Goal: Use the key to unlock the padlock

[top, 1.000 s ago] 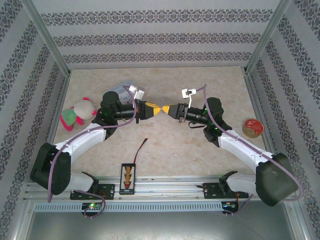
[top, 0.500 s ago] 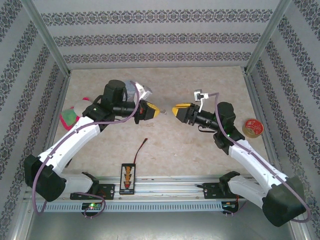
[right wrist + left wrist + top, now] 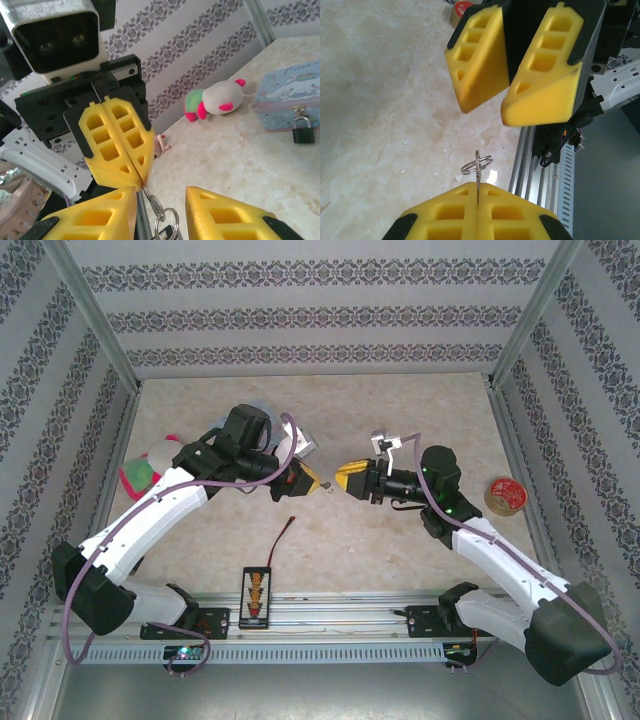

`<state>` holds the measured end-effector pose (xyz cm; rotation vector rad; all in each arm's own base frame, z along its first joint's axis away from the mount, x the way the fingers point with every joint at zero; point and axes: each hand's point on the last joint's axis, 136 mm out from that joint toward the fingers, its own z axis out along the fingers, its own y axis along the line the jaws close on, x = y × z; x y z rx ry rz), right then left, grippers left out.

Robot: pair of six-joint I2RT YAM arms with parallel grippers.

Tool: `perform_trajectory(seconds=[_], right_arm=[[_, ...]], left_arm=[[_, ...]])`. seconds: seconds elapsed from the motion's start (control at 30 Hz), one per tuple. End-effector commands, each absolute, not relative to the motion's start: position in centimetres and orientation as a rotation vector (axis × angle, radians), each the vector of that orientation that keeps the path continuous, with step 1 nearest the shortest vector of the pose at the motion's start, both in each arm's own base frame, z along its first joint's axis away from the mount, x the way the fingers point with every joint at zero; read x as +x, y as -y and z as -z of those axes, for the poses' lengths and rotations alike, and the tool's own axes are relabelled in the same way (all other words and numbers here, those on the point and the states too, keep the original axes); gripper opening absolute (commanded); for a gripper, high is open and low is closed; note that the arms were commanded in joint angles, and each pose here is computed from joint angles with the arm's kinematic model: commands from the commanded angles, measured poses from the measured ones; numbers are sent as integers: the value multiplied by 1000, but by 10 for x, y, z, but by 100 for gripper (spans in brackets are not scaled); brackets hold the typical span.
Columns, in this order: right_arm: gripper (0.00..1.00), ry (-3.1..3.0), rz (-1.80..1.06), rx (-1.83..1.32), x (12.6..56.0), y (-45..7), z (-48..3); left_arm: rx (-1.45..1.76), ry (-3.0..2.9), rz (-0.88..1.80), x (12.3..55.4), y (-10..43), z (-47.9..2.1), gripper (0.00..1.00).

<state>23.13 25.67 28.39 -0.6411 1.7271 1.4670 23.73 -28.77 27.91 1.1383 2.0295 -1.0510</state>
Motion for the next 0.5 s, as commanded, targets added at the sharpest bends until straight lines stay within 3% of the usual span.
perform_trajectory(seconds=[0.0,0.47], right_arm=[[32,-1627,-1521,-778,214,-265,-298],[30,-1659,-1580,-818,218,-274,-292]], left_arm=[[1184,-1988,1064,230,289,-290,0],[1203,-1930,1074,222,287,-296,0]])
